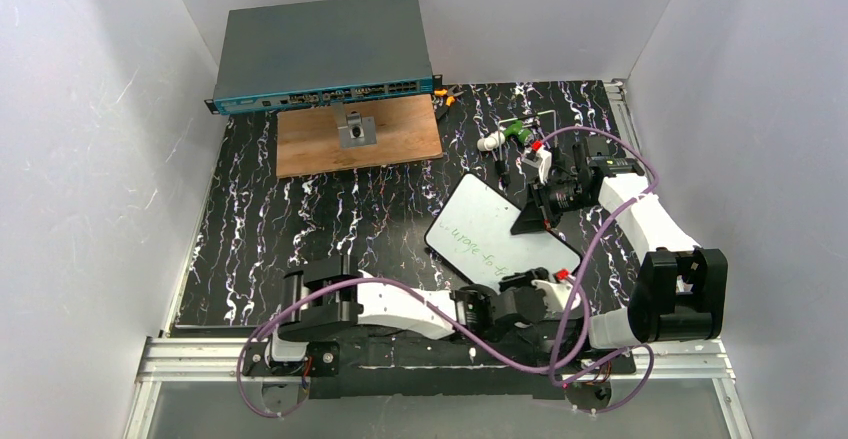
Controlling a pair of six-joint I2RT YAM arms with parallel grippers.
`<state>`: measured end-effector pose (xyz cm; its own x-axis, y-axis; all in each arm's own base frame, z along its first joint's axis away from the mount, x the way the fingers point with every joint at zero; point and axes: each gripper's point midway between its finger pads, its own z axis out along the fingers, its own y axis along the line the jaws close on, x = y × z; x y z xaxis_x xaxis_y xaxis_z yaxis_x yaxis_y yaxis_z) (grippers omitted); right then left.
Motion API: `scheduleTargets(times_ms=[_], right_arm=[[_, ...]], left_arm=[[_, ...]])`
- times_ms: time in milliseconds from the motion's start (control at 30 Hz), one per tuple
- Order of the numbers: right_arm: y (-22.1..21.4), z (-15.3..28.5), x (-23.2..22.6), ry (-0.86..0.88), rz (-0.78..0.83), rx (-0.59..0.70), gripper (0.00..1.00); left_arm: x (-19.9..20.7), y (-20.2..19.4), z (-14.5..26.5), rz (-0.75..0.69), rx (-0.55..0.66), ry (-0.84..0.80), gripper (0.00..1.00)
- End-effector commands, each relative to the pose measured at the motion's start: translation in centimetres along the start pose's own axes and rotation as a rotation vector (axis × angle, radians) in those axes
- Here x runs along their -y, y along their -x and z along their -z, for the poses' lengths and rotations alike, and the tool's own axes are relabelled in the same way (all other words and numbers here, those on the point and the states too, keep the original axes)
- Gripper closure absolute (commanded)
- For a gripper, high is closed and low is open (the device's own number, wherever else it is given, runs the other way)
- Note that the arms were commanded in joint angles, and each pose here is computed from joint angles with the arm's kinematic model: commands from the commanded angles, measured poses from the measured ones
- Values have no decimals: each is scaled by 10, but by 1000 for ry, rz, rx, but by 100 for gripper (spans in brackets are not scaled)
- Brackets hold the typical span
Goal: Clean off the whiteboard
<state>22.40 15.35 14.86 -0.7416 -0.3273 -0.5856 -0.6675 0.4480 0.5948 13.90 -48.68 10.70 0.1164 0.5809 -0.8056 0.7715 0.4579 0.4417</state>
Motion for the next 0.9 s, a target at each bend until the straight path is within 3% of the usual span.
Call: scheduleTargets(times_ms=[0, 867], right_arm=[[19, 5, -9, 25, 114, 60, 99], [20, 5, -9, 26, 118, 61, 99]], left_arm=[[3, 38, -3, -19, 62, 25, 100], [15, 41, -13, -229, 14, 9, 100]])
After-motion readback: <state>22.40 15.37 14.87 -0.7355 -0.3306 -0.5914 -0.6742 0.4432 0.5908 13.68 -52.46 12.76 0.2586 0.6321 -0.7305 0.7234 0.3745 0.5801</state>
